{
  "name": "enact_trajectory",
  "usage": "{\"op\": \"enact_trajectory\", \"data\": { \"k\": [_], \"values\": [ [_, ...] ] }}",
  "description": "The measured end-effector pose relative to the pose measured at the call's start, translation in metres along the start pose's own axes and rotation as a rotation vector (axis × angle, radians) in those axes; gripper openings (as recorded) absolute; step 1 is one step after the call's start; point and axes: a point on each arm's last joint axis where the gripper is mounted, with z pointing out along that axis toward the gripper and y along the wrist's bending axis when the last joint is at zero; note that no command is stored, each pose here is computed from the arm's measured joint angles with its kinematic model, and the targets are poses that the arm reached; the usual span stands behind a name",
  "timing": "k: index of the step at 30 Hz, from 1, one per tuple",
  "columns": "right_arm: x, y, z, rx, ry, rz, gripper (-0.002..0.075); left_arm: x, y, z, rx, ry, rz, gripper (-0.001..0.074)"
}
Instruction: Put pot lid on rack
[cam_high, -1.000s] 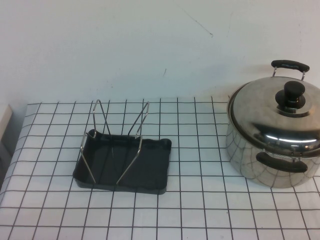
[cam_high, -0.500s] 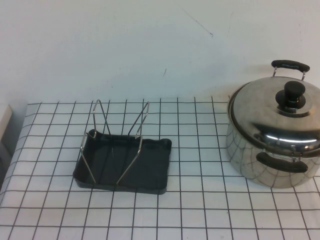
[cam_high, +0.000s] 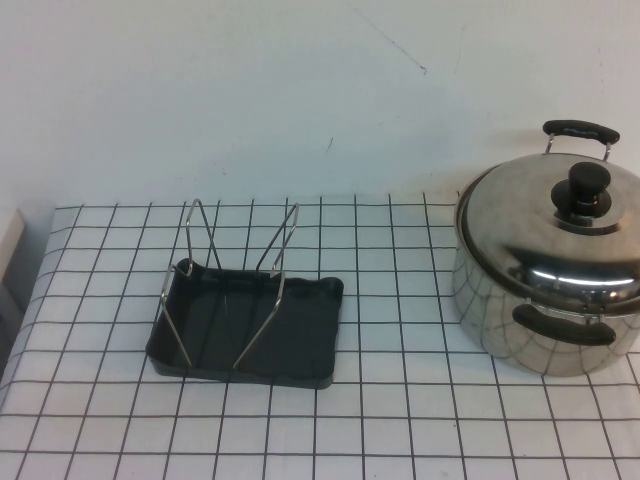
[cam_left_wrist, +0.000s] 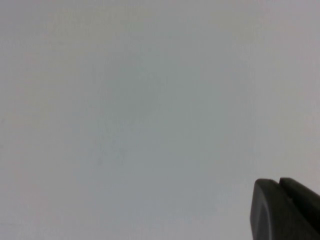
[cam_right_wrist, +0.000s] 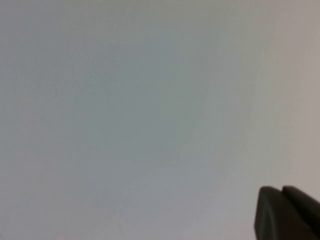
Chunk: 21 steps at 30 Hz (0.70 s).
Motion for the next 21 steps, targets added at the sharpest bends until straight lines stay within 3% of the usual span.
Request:
{"op": "enact_trajectory", "data": {
  "k": [6,11,15,21],
  "values": [
    [-0.007,0.000,0.008,-0.028,0.194,-0.004,-0.0002,0.004,-0.004,0.005,0.028,0.178,0.024,-0.0002],
    [-0.042,-0.004,0.021,-0.060,0.396,-0.007,-0.0002,-0.022,-0.013,0.019,0.096,0.339,0.192,-0.0002],
    [-0.055,-0.006,0.042,-0.089,0.508,-0.062,-0.0002,-0.031,-0.016,0.034,0.112,0.391,0.282,-0.0002],
    [-0.050,-0.004,0.083,-0.129,0.628,-0.098,-0.0002,-0.027,-0.018,0.056,0.123,0.410,0.295,-0.0002]
  ]
}}
